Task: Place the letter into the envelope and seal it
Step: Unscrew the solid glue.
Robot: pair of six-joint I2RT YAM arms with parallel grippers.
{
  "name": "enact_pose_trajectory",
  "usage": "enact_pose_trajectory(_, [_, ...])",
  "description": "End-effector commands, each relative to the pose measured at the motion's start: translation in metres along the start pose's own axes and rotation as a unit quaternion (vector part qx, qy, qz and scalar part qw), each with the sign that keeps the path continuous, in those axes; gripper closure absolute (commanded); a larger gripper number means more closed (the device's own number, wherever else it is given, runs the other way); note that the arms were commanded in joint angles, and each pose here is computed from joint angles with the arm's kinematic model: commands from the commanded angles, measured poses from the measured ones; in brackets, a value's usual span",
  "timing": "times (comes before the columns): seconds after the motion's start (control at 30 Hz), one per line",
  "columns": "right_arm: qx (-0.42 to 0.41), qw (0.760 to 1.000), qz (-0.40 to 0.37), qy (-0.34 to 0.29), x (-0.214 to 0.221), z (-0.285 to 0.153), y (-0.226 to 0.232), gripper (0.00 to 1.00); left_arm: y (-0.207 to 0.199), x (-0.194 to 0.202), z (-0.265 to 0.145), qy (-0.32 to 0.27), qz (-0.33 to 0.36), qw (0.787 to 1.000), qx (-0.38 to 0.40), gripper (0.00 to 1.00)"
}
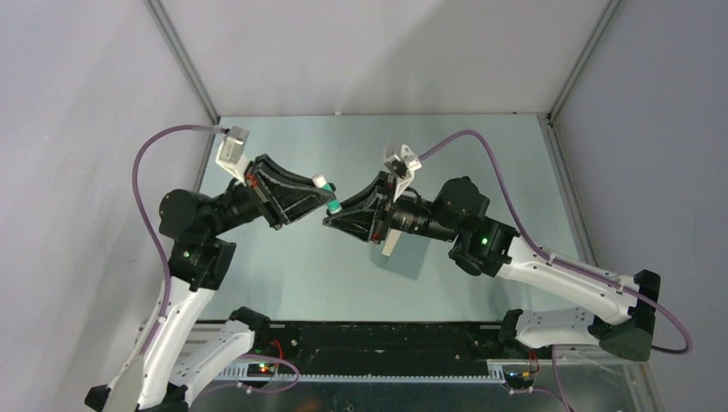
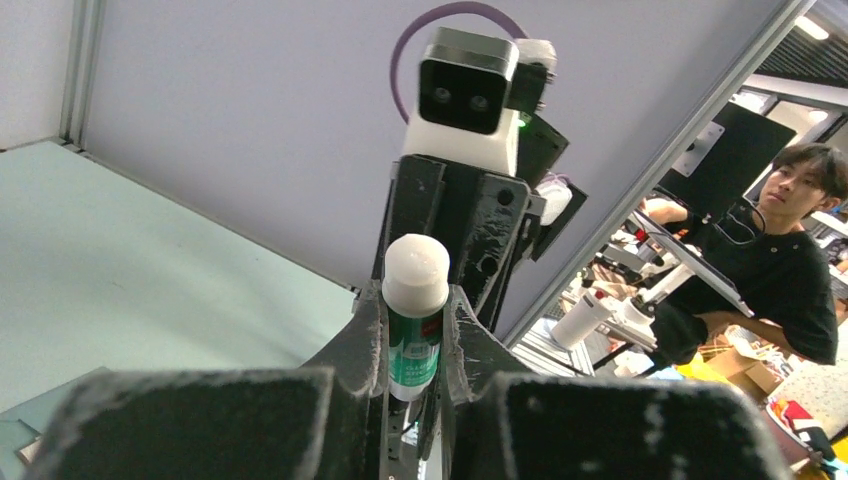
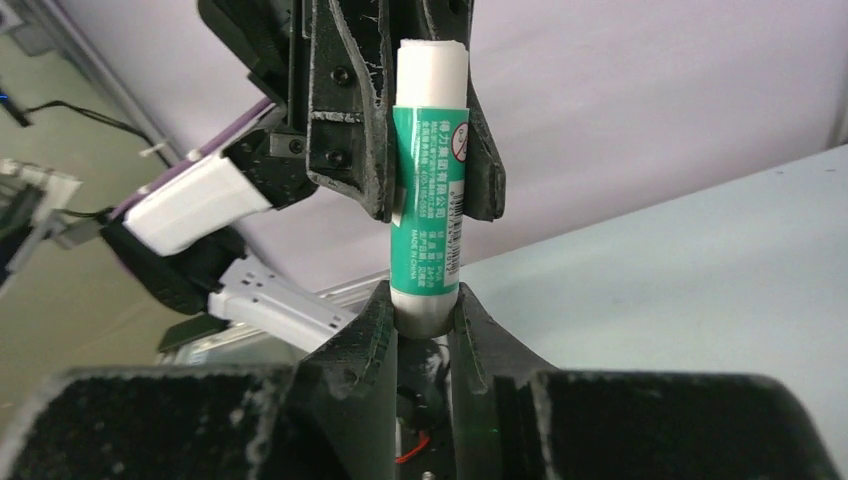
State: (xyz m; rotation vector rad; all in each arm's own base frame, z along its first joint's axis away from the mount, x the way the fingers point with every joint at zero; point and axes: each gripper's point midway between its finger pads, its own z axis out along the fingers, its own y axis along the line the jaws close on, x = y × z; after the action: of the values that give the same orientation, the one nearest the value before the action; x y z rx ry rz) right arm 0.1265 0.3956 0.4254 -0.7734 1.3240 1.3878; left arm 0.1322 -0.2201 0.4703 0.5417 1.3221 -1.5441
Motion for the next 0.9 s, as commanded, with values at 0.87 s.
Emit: enact_pose_trajectory(0.87, [-0.359,0.905,0.229,-0.003,-0.012,-0.018,0.021,1.00,-0.023,-0.003,-0.003,0.002,0.014,0.999,0.050,1.00])
